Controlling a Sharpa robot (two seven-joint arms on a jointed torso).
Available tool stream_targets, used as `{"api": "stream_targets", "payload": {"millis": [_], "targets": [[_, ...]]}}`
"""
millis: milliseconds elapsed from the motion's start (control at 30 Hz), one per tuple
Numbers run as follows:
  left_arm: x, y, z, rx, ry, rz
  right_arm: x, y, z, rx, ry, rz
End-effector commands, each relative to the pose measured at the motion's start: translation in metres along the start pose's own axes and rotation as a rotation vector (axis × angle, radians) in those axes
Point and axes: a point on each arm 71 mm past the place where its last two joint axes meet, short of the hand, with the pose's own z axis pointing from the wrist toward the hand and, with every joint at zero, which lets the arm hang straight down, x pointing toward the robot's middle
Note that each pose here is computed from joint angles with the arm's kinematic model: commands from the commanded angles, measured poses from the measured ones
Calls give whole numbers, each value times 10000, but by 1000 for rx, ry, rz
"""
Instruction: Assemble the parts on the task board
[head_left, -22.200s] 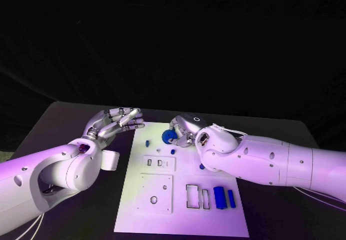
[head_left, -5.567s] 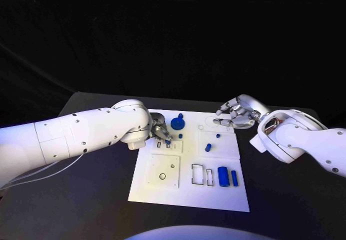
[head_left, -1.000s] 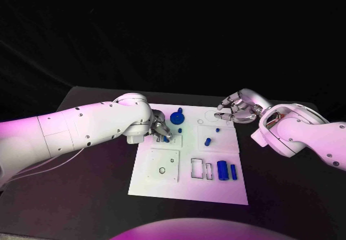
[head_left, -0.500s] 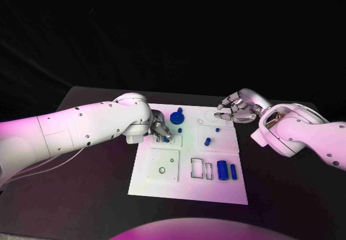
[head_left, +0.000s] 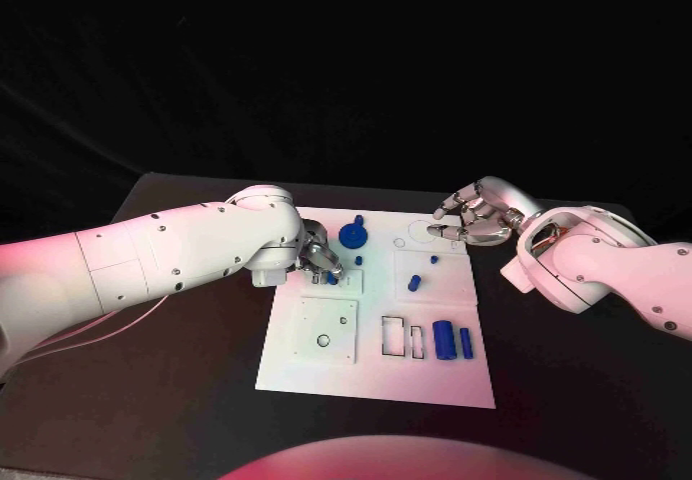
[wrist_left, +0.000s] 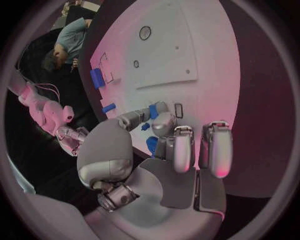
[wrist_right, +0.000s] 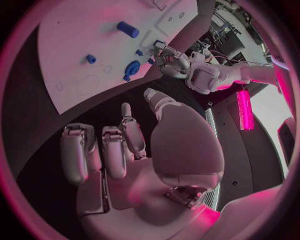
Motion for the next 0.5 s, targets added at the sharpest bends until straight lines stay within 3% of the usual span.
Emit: {"api": "stream_targets", "payload": {"millis": [33,500], "targets": [[70,35,30,-26,44,16,13,5,-2,-6,13,-5],[68,34,35,-25,49,10,17,3,2,-6,15,-5]]}}
